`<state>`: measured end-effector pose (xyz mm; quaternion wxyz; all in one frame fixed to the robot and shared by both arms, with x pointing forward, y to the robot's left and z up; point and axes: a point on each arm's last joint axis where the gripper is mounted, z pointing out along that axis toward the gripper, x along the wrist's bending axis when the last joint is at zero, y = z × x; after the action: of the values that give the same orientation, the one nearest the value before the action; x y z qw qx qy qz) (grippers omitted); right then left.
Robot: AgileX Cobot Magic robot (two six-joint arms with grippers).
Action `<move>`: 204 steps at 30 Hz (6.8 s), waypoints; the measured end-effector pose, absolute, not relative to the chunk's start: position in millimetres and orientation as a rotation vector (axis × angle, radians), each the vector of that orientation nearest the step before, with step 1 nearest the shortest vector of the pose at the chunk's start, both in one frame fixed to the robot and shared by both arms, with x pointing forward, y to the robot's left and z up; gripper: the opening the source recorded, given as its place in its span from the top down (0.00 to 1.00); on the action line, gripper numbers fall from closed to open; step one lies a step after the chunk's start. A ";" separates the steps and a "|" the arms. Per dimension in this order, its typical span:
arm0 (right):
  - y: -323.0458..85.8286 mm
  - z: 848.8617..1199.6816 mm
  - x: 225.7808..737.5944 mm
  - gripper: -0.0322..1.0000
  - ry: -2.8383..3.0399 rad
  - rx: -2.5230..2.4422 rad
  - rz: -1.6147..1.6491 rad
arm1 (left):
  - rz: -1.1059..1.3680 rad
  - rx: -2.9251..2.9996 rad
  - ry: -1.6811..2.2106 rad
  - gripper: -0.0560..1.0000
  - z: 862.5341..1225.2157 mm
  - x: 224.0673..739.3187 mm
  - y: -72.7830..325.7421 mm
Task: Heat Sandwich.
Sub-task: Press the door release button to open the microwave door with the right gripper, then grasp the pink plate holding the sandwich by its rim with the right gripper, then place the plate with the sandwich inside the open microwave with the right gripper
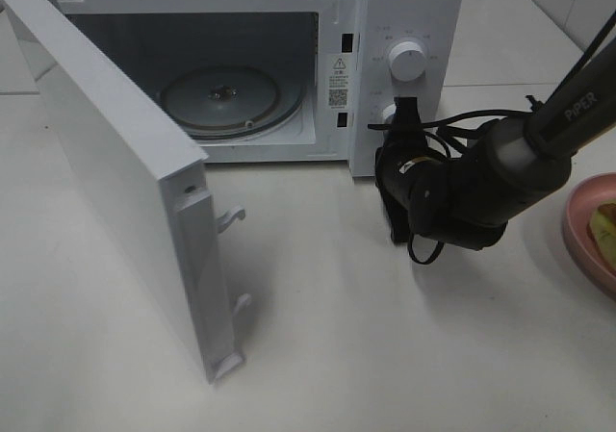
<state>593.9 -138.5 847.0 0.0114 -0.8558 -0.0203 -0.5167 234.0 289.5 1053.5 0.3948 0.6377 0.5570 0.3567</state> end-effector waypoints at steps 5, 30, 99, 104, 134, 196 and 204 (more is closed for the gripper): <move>-140.0 848.9 591.9 0.96 -0.094 -2.666 -1.613 | 0.904 1.617 1.413 0.02 1053.5 234.0 289.5; -148.5 875.1 558.2 0.96 -0.309 -2.653 -1.357 | 0.904 1.617 1.413 0.02 1053.5 234.0 289.5; -219.9 987.1 477.6 0.06 -2.752 -1.916 -0.349 | 0.904 1.617 1.413 0.02 1053.5 234.0 289.5; -243.0 987.1 483.9 0.06 -2.666 -2.051 -0.328 | 0.904 1.617 1.413 0.02 1053.5 234.0 289.5; -289.3 932.1 530.6 0.09 -2.427 -2.218 -0.011 | 0.904 1.617 1.413 0.02 1053.5 234.0 289.5; -299.8 893.6 539.0 0.93 -2.486 -2.163 0.228 | 0.904 1.617 1.413 0.02 1053.5 234.0 289.5; -295.6 895.8 537.1 0.94 -2.521 -2.139 0.287 | 0.904 1.617 1.413 0.02 1053.5 234.0 289.5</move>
<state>537.1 -295.6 895.8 -0.0884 -0.6421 -0.7566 0.0862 234.0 289.5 1053.5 0.3948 0.6377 0.5570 0.3567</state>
